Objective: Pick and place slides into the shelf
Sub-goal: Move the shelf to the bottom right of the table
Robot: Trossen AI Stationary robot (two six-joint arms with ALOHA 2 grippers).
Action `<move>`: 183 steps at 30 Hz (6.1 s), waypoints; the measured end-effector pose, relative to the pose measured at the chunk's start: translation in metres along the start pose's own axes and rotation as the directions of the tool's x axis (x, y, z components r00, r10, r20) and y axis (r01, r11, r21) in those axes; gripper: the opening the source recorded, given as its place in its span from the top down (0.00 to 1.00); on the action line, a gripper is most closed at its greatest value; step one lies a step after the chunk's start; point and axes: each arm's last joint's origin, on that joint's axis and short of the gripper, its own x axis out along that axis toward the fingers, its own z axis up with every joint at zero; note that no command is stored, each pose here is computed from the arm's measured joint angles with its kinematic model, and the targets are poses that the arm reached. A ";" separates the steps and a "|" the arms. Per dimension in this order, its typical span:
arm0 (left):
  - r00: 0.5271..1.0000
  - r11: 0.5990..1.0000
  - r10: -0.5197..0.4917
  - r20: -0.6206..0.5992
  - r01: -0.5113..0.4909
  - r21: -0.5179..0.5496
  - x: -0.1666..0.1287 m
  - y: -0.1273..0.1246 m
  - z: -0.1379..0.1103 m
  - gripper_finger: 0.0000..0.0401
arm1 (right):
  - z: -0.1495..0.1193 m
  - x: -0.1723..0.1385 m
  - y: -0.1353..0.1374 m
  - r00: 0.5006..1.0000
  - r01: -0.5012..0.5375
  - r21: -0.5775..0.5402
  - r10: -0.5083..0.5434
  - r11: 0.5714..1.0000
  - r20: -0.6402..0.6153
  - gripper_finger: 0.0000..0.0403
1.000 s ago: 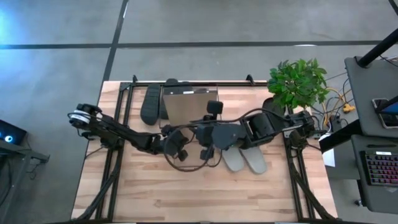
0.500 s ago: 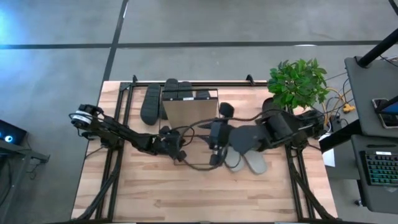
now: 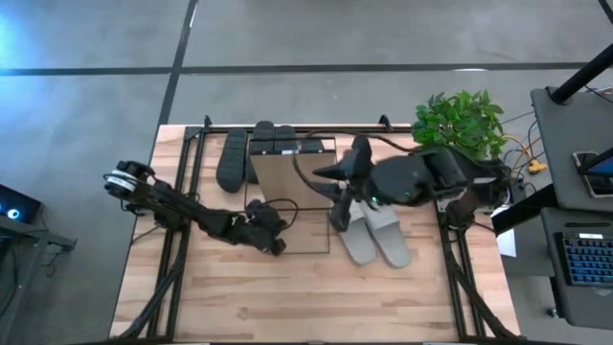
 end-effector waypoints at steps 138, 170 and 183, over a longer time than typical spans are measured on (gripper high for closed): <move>0.894 0.899 -0.432 0.123 0.415 0.139 -0.041 -0.110 -0.009 0.95 | -0.195 0.120 -0.085 0.612 0.481 0.142 -0.216 0.865 -0.761 0.80; 0.920 0.877 -0.393 0.001 0.374 0.302 -0.068 -0.125 0.000 0.95 | -0.153 0.132 -0.048 0.490 0.540 -0.125 -0.432 0.832 -0.757 0.80; 0.901 0.851 -0.430 0.051 0.386 0.357 -0.084 -0.121 0.019 0.95 | -0.193 0.170 -0.107 0.376 0.632 -0.124 -0.443 0.765 -0.814 0.81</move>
